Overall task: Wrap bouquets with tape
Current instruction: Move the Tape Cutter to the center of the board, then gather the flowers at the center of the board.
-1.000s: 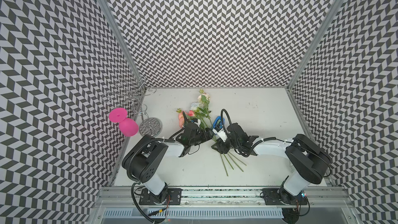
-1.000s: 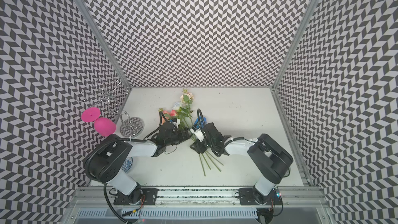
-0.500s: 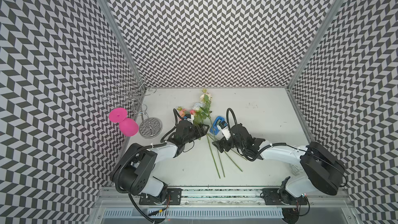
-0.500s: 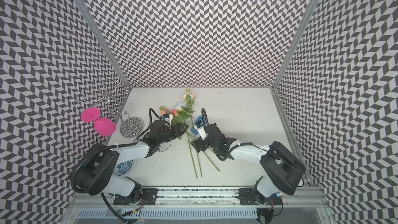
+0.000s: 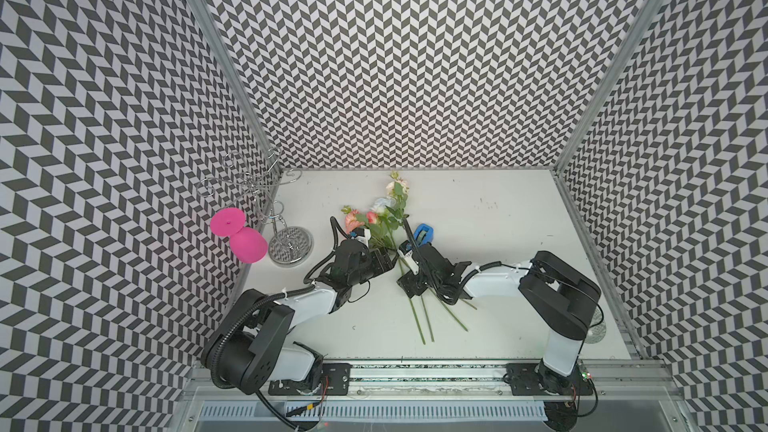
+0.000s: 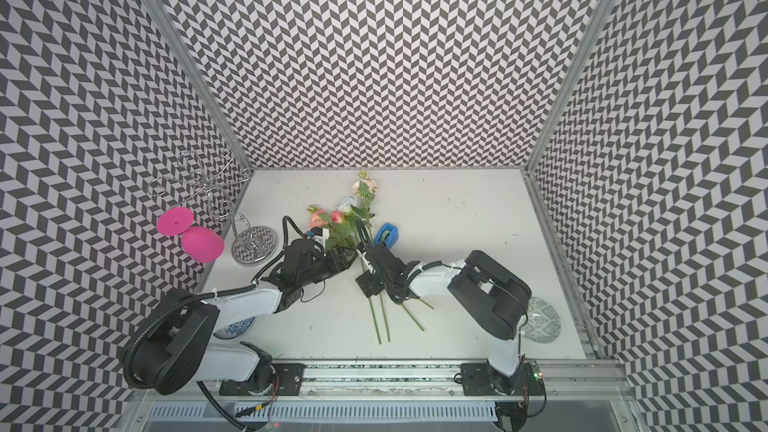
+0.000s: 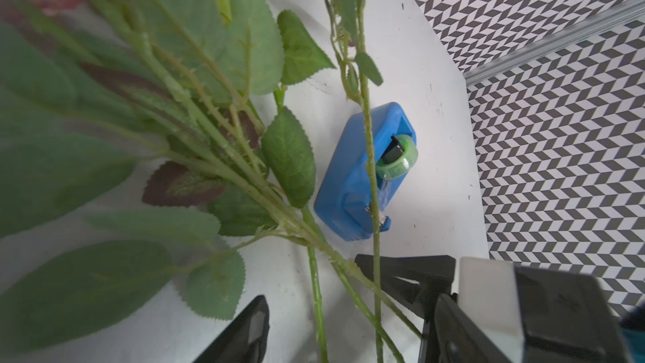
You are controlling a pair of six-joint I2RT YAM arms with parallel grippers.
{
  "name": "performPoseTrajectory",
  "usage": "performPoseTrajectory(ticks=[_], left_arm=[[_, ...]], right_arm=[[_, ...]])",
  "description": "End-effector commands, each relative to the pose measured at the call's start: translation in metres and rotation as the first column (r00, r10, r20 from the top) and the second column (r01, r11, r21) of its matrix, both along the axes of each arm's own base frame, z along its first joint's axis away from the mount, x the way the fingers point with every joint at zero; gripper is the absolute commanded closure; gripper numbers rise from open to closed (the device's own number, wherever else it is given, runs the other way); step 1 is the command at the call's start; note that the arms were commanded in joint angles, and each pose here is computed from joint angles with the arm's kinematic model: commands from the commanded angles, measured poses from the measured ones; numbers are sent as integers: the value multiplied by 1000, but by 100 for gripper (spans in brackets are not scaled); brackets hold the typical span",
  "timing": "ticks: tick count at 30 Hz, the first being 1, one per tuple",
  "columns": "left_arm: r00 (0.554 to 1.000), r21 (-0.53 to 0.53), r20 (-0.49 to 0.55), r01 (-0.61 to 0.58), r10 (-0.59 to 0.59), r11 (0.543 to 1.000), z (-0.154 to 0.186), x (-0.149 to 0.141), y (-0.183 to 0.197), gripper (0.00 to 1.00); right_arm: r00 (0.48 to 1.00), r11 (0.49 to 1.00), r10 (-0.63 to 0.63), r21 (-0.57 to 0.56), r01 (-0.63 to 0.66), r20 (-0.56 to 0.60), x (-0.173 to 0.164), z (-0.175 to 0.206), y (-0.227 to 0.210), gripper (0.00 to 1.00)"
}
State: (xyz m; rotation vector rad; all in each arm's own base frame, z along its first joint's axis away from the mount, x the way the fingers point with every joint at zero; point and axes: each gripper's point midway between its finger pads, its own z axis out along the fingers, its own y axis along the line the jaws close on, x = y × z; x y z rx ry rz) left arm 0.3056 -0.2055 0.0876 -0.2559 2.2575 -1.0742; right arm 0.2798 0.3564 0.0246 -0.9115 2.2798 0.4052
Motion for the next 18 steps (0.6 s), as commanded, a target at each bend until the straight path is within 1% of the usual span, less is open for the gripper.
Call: performPoseTrajectory(ticks=[1, 2, 4, 5, 6, 7, 8, 11, 12, 15, 17, 18], left_arm=[[1000, -27, 27, 11, -10, 1000, 11, -2, 1, 24], [1000, -30, 28, 6, -6, 1000, 12, -2, 4, 24], [999, -37, 36, -5, 6, 999, 17, -3, 10, 25], [999, -38, 38, -12, 13, 999, 18, -3, 13, 25], [999, -40, 46, -20, 22, 999, 21, -2, 16, 25], [998, -40, 53, -27, 29, 999, 24, -2, 19, 25], [998, -41, 58, -33, 35, 999, 26, -1, 21, 25], [996, -36, 74, -38, 41, 999, 33, 1, 25, 25], [996, -32, 78, -38, 41, 999, 34, 2, 25, 25], [997, -32, 75, -34, 37, 999, 33, 4, 25, 25], [997, -37, 76, -26, 29, 999, 34, 6, 24, 25], [997, -37, 77, -23, 26, 999, 35, 8, 24, 25]], right_arm=[[999, 994, 31, -106, -27, 30, -10, -20, -4, 26], [999, 992, 46, -117, -43, 25, -12, -23, -5, 35], [998, 989, 65, -133, -61, 24, -14, -26, -7, 48], [997, 987, 78, -142, -73, 26, -15, -27, -8, 59], [995, 985, 90, -154, -84, 34, -16, -27, -10, 73], [993, 981, 110, -167, -101, 43, -17, -27, -11, 77], [991, 977, 125, -179, -115, 46, -17, -27, -12, 77], [974, 957, 222, -198, -210, 38, -26, -28, -10, 74], [975, 958, 217, -201, -203, 49, -24, -26, -11, 72], [986, 967, 166, -200, -159, 19, -14, -27, -19, 70], [993, 976, 121, -180, -118, 5, -5, -25, -25, 70], [994, 980, 106, -172, -104, 2, -1, -25, -29, 74]])
